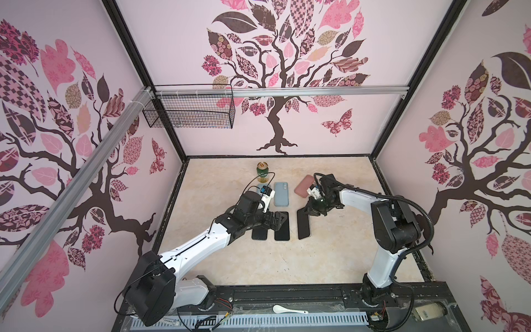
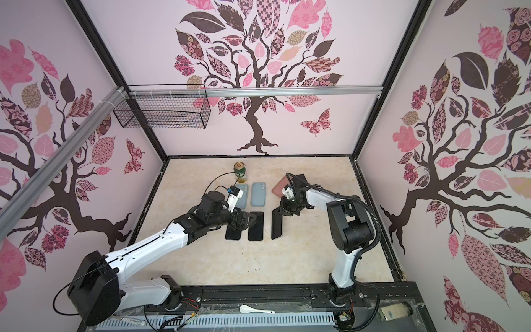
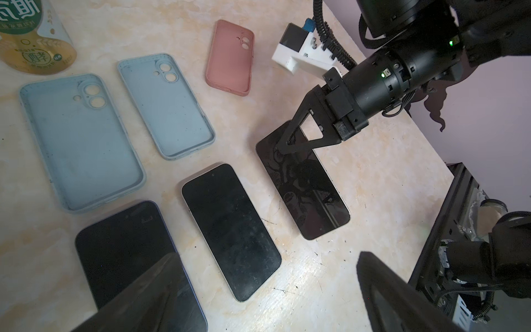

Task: Take the phone out of the phone case
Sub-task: 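Lower the bare phone beside the black phones and open the right gripper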

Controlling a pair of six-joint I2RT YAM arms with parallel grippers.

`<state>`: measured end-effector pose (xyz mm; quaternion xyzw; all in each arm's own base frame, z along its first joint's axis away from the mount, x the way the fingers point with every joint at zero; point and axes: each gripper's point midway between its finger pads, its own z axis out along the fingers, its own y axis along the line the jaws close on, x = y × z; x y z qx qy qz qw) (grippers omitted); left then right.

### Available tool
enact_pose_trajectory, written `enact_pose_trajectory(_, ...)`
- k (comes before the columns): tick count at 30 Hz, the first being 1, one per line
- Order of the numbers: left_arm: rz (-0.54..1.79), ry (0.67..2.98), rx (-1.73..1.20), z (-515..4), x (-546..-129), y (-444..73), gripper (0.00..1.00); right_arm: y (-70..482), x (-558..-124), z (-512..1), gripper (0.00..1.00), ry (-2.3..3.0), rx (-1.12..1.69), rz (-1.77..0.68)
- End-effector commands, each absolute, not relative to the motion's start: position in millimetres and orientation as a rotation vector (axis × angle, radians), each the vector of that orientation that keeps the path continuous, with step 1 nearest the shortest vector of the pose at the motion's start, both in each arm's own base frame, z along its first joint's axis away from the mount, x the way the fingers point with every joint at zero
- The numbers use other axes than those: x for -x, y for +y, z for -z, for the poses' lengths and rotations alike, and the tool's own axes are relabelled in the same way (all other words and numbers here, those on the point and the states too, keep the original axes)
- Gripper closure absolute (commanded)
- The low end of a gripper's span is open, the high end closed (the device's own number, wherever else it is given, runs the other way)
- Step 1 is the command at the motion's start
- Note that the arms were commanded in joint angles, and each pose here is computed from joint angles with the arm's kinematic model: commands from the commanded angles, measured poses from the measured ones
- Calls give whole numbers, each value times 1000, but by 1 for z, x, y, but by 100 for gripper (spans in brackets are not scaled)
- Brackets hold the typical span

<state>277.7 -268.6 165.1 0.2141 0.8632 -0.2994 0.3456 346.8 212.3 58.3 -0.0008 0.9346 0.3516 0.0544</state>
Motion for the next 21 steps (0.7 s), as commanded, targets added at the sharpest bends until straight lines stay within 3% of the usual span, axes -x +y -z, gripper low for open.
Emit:
enact_pose_trajectory(1,800,2270,-560,-155,-274,-272,2,221,-349,-57,100,2829,-5,-1151)
enact_pose_trajectory(21,811,2296,-557,-146,-274,-275,2,214,-339,-31,91,2882,-50,-1170)
